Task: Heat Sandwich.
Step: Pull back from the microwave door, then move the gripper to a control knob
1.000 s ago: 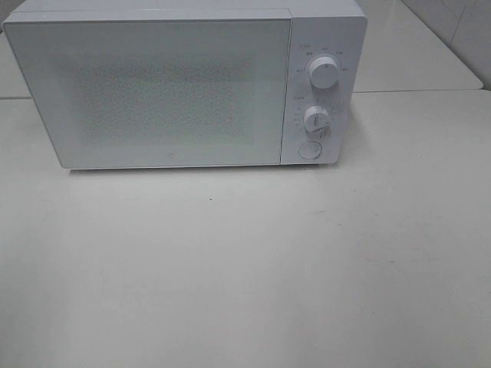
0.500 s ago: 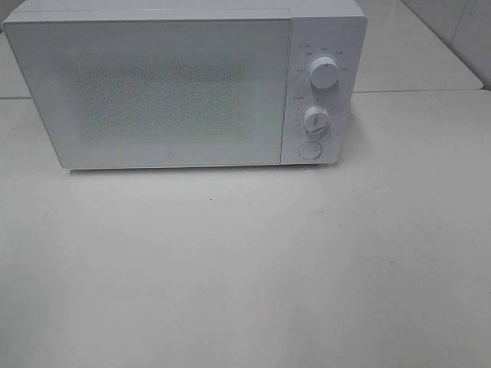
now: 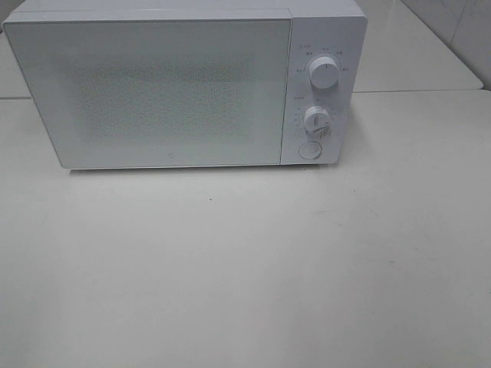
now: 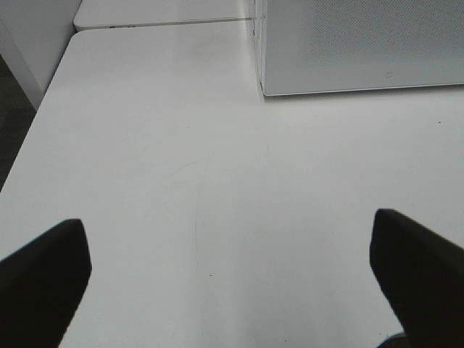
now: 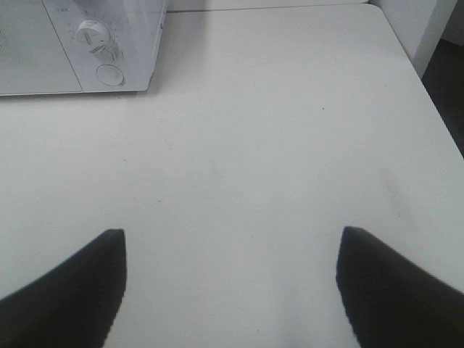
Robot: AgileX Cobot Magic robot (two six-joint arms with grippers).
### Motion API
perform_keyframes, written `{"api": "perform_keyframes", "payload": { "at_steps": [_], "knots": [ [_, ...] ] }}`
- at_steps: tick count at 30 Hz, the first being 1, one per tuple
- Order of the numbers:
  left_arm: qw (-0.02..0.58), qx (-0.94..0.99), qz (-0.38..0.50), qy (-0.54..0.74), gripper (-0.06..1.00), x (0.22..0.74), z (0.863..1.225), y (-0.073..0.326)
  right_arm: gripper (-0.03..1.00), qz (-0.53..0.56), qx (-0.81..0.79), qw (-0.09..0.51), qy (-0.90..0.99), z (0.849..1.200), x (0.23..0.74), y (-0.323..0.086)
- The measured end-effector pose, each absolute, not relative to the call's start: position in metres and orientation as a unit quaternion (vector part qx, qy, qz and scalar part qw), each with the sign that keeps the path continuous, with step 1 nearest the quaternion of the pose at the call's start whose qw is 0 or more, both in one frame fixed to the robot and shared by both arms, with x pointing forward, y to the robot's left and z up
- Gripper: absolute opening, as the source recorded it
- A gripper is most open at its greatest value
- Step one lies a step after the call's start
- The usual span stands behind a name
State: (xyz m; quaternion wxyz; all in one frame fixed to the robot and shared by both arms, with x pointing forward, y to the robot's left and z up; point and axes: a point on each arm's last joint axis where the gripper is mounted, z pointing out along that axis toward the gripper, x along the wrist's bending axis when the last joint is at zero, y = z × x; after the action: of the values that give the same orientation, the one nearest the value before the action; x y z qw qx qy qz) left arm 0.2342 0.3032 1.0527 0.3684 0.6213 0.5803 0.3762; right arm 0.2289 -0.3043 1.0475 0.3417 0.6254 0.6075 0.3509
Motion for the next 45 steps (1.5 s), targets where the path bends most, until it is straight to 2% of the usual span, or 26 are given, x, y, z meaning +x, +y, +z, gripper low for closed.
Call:
{"api": "perform_keyframes", "payload": {
  "at_steps": [45],
  "knots": [
    [0.369,0.621,0.376,0.581,0.99,0.2342,1.0527,0.3032,0.78,0.351,0.625,0.342,0.607,1.0475,0.2289,-0.3043]
  ]
}}
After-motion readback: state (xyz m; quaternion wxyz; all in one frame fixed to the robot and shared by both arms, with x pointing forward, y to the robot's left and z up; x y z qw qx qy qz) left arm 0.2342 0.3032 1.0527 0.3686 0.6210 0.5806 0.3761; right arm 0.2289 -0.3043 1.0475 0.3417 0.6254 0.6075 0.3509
